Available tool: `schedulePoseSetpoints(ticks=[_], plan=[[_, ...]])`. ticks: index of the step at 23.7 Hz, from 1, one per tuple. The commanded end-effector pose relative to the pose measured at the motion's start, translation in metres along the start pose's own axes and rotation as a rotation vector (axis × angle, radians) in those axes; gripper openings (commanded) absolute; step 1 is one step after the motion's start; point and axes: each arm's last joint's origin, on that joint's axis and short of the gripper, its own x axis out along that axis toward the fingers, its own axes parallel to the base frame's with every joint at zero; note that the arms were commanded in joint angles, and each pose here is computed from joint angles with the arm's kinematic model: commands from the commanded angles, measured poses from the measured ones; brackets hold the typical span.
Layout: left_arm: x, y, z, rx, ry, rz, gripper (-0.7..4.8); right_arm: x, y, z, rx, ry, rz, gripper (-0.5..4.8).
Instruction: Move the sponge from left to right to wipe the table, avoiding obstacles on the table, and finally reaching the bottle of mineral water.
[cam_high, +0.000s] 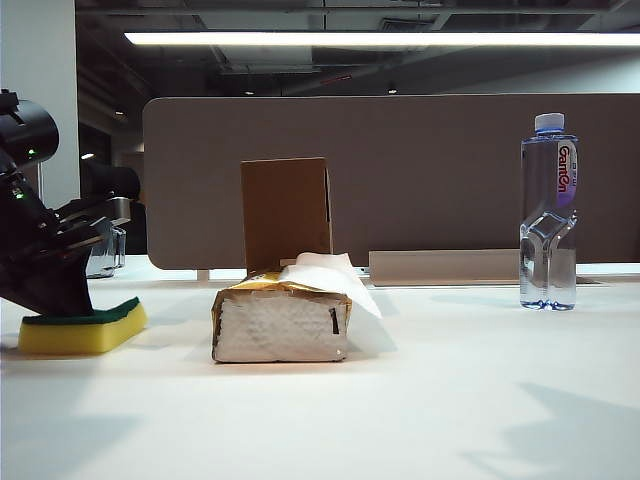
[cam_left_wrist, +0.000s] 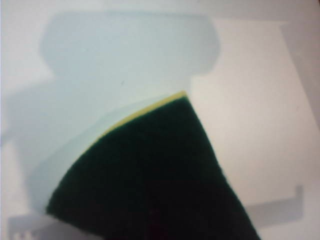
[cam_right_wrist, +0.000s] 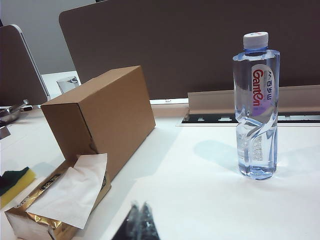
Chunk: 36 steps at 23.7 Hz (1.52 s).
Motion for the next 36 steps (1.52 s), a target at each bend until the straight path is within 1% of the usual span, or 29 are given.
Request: schedulePoseSetpoints(ticks=[1, 6, 12, 20, 25, 28, 31, 36], plan=[[0.005, -0.007, -0.022, -0.042, 0.133, -0.043, -0.06, 0.000, 0.001, 0.003, -0.013, -0.019, 0.005, -0.01], [-0.004, -0.012, -0.022, -0.040, 0.123, -0.042, -0.06, 0.000, 0.001, 0.003, -0.013, -0.020, 0.002, -0.01], [-0.008, -0.017, -0.024, -0.035, 0.133, -0.051, -0.06, 0.000, 0.001, 0.003, -0.013, -0.020, 0.002, -0.01], [-0.007, -0.024, -0.044, -0.049, 0.163, -0.082, -0.06, 0.000, 0.001, 0.003, -0.014, -0.022, 0.003, -0.01], [-0.017, -0.029, -0.047, -0.048, 0.134, -0.074, -0.06, 0.000, 0.001, 0.003, -0.014, -0.023, 0.003, -0.01], [-0.031, -0.035, -0.051, -0.038, 0.094, -0.065, -0.06, 0.000, 0.001, 0.003, -0.014, -0.023, 0.003, -0.01], [-0.033, -0.037, -0.054, -0.040, 0.090, -0.064, -0.06, 0.000, 0.001, 0.003, -0.014, -0.024, 0.004, -0.01], [-0.029, -0.038, -0.065, -0.053, 0.121, -0.071, -0.06, 0.000, 0.001, 0.004, -0.015, -0.026, 0.004, -0.01]])
